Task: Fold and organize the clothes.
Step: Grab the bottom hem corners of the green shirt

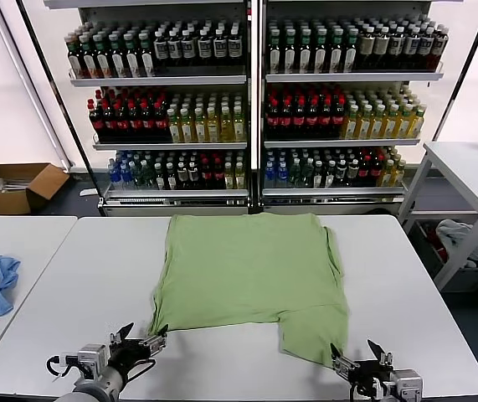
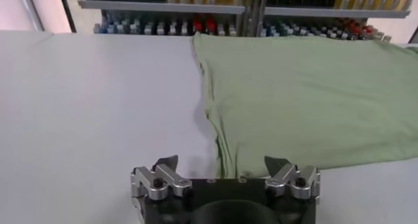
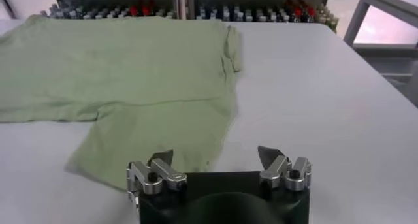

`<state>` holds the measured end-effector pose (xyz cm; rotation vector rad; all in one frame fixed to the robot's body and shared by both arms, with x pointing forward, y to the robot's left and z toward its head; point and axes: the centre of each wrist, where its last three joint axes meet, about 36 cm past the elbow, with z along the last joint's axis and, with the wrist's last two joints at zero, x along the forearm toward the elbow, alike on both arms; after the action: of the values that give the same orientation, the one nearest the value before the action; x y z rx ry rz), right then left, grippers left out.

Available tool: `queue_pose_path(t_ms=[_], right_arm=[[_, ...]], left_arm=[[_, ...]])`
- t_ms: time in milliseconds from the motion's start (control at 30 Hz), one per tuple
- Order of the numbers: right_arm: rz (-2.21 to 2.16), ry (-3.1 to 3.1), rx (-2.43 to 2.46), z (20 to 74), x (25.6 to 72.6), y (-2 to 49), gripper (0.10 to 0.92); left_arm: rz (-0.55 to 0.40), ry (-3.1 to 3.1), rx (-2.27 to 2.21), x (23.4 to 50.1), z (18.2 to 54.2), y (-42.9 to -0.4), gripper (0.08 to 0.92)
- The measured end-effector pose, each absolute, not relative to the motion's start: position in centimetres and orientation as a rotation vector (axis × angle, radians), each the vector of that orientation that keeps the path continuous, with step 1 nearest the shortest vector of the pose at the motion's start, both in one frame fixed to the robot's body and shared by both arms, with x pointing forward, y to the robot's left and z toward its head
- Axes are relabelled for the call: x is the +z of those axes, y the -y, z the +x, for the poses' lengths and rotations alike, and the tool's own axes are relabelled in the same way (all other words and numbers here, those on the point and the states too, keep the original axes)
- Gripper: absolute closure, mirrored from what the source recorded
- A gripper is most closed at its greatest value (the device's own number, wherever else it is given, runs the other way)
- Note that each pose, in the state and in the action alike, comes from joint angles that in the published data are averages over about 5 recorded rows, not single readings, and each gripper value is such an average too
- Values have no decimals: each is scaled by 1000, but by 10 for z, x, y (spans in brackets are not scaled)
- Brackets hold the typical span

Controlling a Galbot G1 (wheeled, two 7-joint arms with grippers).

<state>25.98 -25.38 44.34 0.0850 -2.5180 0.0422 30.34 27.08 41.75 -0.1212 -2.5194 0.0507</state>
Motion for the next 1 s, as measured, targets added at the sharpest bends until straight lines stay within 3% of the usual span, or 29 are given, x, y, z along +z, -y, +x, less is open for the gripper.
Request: queue_pose_path(t_ms=[133, 400, 500, 633, 1000], right_arm=[[95, 2516, 47, 263, 441, 252, 200], [111, 2497, 42, 267, 432, 247, 217], [112, 2488, 36, 268, 428, 246, 251], [113, 2483, 29, 270, 424, 244, 355], [142, 2479, 29, 274, 420, 241, 667]], left_arm=[[-121, 2517, 60, 413, 306, -271, 204], [-123, 2513, 70, 406, 311, -273, 393], [-125, 2511, 74, 404, 311, -272, 422], [-127, 2510, 80, 401, 311, -271, 464], [-160, 2505, 86, 394, 307, -268, 765]])
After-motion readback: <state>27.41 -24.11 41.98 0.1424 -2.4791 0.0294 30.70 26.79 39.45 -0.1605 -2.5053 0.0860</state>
